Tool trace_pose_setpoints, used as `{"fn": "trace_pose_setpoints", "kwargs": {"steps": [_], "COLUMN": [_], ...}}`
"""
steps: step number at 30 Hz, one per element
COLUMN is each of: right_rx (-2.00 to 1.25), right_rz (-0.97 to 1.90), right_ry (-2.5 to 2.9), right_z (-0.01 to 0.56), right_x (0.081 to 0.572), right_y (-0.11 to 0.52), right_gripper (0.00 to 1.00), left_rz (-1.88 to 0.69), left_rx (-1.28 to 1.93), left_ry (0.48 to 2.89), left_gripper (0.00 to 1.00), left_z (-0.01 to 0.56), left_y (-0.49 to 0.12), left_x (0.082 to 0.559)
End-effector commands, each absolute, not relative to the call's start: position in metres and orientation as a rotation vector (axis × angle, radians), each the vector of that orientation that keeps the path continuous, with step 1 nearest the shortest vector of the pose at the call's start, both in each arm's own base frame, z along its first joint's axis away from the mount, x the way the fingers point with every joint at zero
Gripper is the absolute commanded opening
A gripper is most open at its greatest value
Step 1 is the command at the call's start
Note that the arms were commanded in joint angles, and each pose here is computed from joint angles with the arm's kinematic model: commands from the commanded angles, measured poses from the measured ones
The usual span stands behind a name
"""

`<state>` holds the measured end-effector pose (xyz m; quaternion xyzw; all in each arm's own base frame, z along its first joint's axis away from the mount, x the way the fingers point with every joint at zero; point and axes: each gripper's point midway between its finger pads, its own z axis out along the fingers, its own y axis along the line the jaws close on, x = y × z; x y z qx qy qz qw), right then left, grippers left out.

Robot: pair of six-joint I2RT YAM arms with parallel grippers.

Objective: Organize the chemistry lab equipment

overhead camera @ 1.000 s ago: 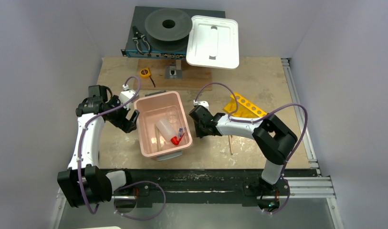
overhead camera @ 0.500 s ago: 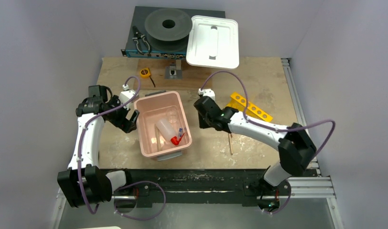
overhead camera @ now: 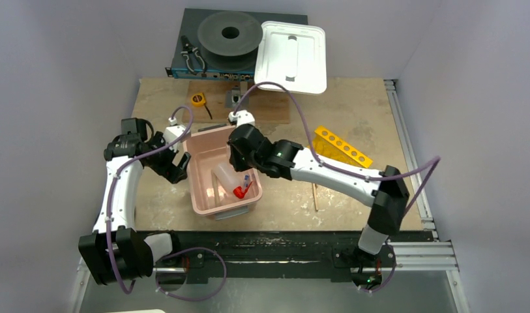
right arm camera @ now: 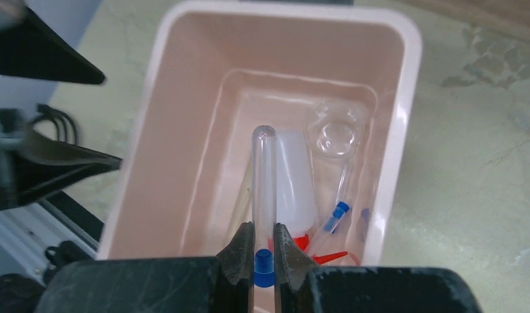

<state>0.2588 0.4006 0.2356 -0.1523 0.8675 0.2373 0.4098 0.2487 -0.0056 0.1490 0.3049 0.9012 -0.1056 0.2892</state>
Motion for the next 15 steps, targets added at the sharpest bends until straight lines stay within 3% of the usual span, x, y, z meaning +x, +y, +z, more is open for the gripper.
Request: {"fn": "trace_pose_setpoints", "kwargs": {"steps": [1, 5, 7, 9, 15], "right_rx": [-0.432, -0.453, -0.446, -0.424, -0.263], "right_rz": [0.528, 0.519, 0.499, 0.488, 0.431], "right_ry": [2.283, 2.285, 2.265, 2.248, 2.265], "right_z": [0.192, 0.189, 0.199, 0.211, 0.212], "right_x": [0.259, 0.260, 0.265, 0.269, 0.287], "right_y": [0.408, 0.411, 0.404, 0.394, 0.320], "right_gripper": [0.00, 0.08, 0.28, 0.39, 0.46], "left_rz": [-0.319, -0.339, -0.341, -0.343, -0.353], "left_rx": [0.851, 0.854, 0.853, 0.854, 0.849], "left_ry": [2.348, 2.348, 2.349, 2.347, 2.340], "left_gripper": [0.92, 0.92, 0.92, 0.92, 0.92], "left_z": [0.157, 0.156, 0.156, 0.156, 0.159], "left_y": [-0.015, -0.018, -0.018, -0.018, -0.020], "left_x": [0.246, 0.244, 0.243, 0.243, 0.244]}}
